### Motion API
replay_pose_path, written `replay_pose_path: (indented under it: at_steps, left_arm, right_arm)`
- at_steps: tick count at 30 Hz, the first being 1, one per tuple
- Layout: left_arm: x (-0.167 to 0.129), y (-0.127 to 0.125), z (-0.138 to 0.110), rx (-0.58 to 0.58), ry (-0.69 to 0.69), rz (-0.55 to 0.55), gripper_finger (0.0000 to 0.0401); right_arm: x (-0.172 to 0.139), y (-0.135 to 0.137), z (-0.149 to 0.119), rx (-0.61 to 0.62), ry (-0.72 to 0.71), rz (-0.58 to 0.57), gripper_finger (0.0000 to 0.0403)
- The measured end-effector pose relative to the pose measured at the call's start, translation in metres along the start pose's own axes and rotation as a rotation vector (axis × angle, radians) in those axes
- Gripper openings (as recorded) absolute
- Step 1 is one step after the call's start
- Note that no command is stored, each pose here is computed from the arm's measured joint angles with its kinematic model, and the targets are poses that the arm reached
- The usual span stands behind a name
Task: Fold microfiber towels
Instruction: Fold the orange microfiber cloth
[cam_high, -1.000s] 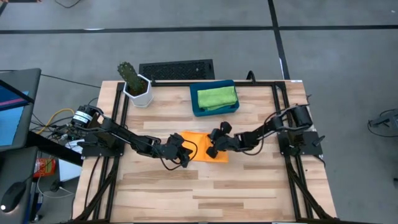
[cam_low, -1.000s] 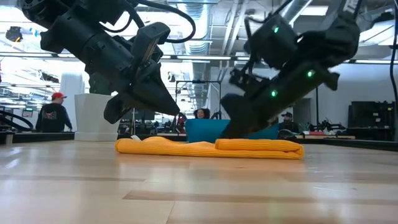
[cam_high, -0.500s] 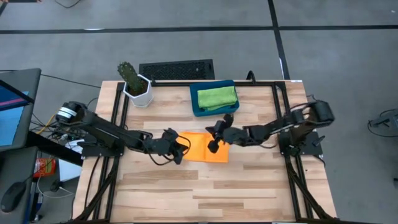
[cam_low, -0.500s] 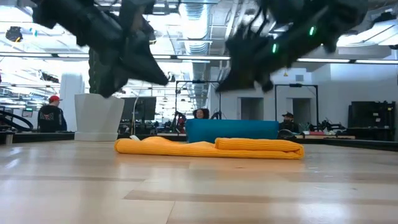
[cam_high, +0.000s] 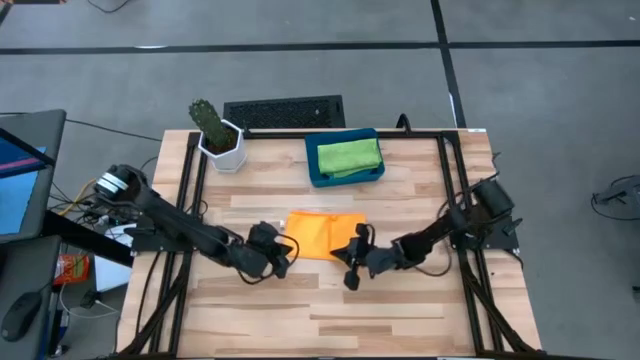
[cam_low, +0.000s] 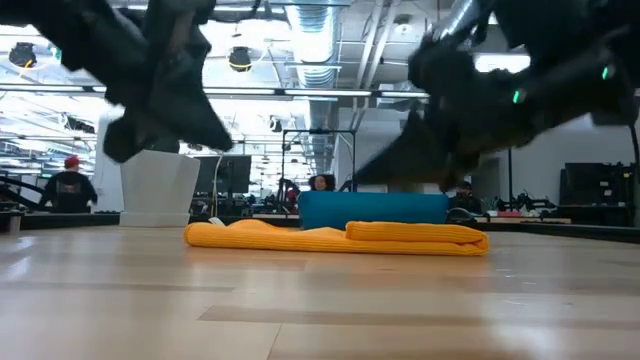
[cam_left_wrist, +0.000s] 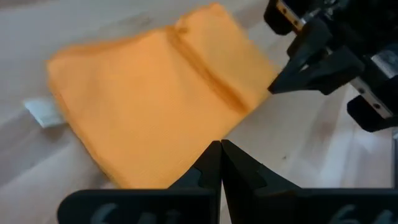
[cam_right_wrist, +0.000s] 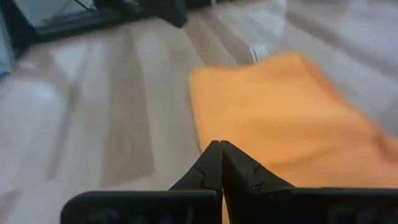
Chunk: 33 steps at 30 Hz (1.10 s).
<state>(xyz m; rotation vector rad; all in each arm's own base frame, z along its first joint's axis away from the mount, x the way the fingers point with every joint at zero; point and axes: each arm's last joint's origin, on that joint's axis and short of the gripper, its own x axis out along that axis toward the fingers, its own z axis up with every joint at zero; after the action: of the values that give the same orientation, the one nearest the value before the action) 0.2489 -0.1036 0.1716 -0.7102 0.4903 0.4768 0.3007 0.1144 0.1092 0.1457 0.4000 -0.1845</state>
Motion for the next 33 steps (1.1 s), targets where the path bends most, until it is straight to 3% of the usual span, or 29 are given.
replay_pose_path:
  at_steps: [5,9,13,20,23,33]
  left_arm:
    - [0.019,0.004,-0.018,-0.018,0.013,0.050,0.0000]
    - [0.028,0.009,-0.026,-0.051,-0.003,0.094,0.0000]
    - [0.028,0.017,-0.030,-0.097,0.002,0.164,0.0000]
    - [0.026,0.026,-0.034,-0.165,-0.016,0.251,0.0000]
    - [0.029,0.027,-0.038,-0.141,0.000,0.253,0.0000]
    - [0.049,0.031,-0.057,-0.163,0.075,0.253,0.0000]
  right_arm:
    - [0.024,-0.003,-0.031,0.052,0.072,-0.045,0.0021]
    - [0.032,-0.004,-0.037,0.119,0.083,-0.040,0.0017]
    - [0.027,-0.002,-0.032,0.102,0.092,-0.016,0.0024]
    - [0.014,0.004,0.004,0.091,-0.017,0.037,0.0026]
    - [0.012,0.006,0.014,0.050,-0.059,0.051,0.0019]
    - [0.017,0.004,0.007,0.066,-0.032,0.034,0.0032]
